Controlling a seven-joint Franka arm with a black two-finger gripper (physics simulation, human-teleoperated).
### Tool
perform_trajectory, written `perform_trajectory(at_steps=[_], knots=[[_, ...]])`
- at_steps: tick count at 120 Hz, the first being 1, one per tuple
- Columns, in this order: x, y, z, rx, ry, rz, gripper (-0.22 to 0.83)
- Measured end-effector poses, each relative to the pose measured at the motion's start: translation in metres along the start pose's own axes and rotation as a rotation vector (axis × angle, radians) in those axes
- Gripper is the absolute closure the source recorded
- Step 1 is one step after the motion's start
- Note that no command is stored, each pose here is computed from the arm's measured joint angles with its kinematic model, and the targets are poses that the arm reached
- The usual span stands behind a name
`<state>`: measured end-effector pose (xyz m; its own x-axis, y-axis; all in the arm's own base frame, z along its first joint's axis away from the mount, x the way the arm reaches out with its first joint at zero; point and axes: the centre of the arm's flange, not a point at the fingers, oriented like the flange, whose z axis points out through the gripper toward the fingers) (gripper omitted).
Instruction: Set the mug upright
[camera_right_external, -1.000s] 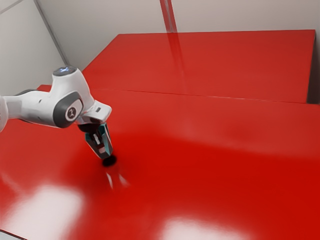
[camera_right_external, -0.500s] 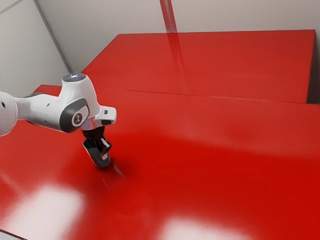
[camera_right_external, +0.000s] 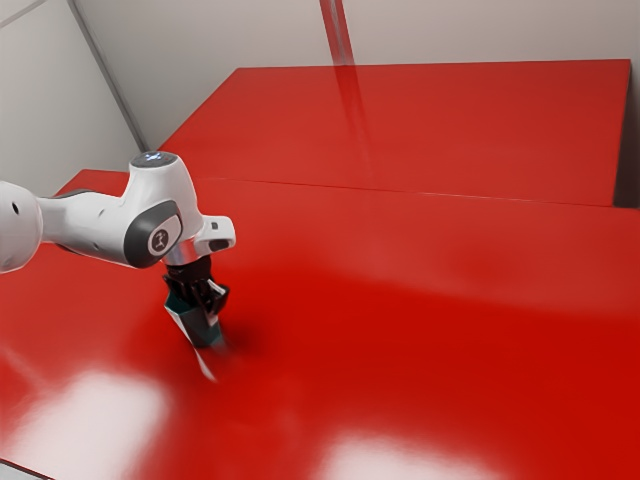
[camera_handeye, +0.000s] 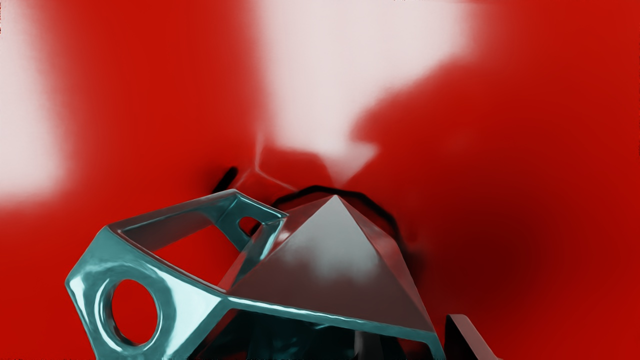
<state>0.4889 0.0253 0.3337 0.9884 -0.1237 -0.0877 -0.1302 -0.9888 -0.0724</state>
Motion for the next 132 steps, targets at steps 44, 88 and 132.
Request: perform_trajectory(at_steps=[44, 88, 132], knots=[[-0.001, -0.003, -0.039, -0.011, 0.054, -0.063, 0.34], [0.035, -0.005, -0.129, -0.032, 0.15, -0.099, 0.14], [0.052, -0.004, -0.253, -0.068, 0.208, -0.034, 0.02]])
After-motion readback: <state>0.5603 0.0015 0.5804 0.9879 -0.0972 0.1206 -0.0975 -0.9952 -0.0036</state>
